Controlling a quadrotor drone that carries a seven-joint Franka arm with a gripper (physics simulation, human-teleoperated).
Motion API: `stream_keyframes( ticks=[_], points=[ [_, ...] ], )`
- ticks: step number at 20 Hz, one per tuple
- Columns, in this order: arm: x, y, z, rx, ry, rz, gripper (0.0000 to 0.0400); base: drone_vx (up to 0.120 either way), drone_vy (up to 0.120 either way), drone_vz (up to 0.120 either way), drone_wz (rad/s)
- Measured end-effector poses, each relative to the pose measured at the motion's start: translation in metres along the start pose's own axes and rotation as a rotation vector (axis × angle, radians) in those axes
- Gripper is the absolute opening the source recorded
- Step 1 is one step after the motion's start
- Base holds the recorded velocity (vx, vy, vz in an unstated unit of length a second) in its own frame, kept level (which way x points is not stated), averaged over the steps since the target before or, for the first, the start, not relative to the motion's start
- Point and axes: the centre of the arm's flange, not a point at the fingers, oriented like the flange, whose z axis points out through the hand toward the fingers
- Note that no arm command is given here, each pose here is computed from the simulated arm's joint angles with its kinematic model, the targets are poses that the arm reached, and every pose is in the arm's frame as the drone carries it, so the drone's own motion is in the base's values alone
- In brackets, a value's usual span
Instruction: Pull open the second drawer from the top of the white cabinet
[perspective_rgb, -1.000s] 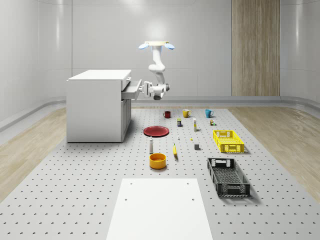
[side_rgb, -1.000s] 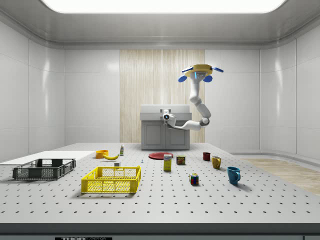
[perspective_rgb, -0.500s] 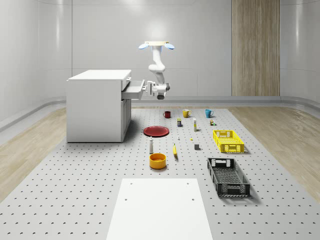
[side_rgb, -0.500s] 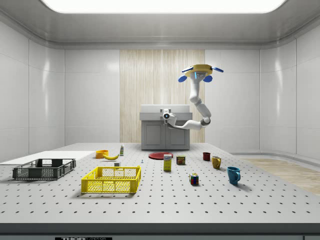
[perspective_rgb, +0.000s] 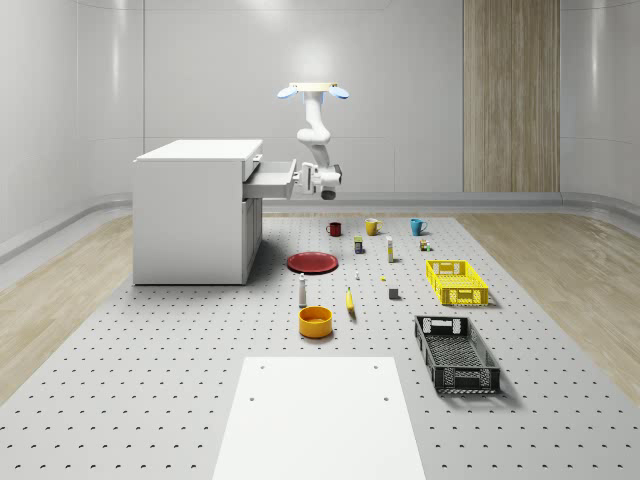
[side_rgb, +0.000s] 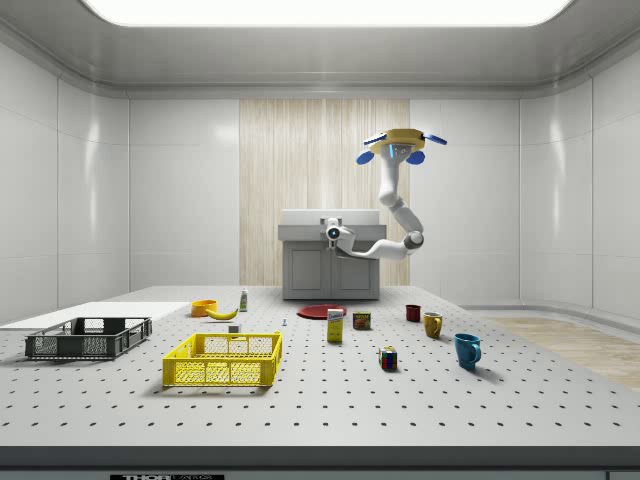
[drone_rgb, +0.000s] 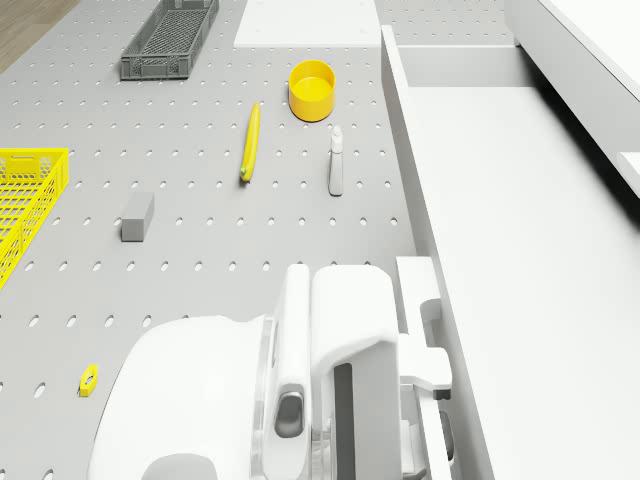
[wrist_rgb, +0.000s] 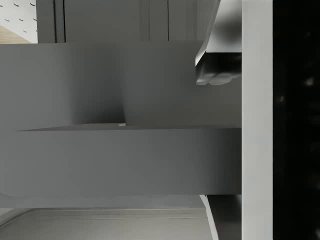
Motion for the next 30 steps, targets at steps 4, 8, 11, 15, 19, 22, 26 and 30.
stream_keyframes(
  ticks=[4,8,11,15,19,22,26,30],
  points=[
    [-0.001,0.000,-0.021,-0.001,0.000,-0.002,0.0220,0.000,0.000,0.000,0.000],
    [0.010,0.007,-0.039,0.010,-0.008,-0.039,0.0155,0.000,0.000,0.000,0.000],
    [0.008,0.005,-0.049,0.013,-0.010,-0.023,0.0143,0.000,0.000,0.000,0.000],
    [0.005,0.003,-0.058,0.017,-0.011,-0.001,0.0241,0.000,0.070,0.000,0.000],
    [0.005,0.003,-0.061,0.020,-0.014,-0.010,0.0278,0.000,0.120,0.000,0.000],
    [0.005,0.003,-0.062,0.021,-0.015,-0.013,0.0290,0.000,0.120,0.000,0.000],
    [0.005,0.003,-0.062,0.021,-0.016,-0.015,0.0296,0.000,0.000,0.000,0.000],
    [0.006,0.003,-0.062,0.022,-0.017,-0.016,0.0299,0.000,0.000,0.000,0.000]
  ],
)
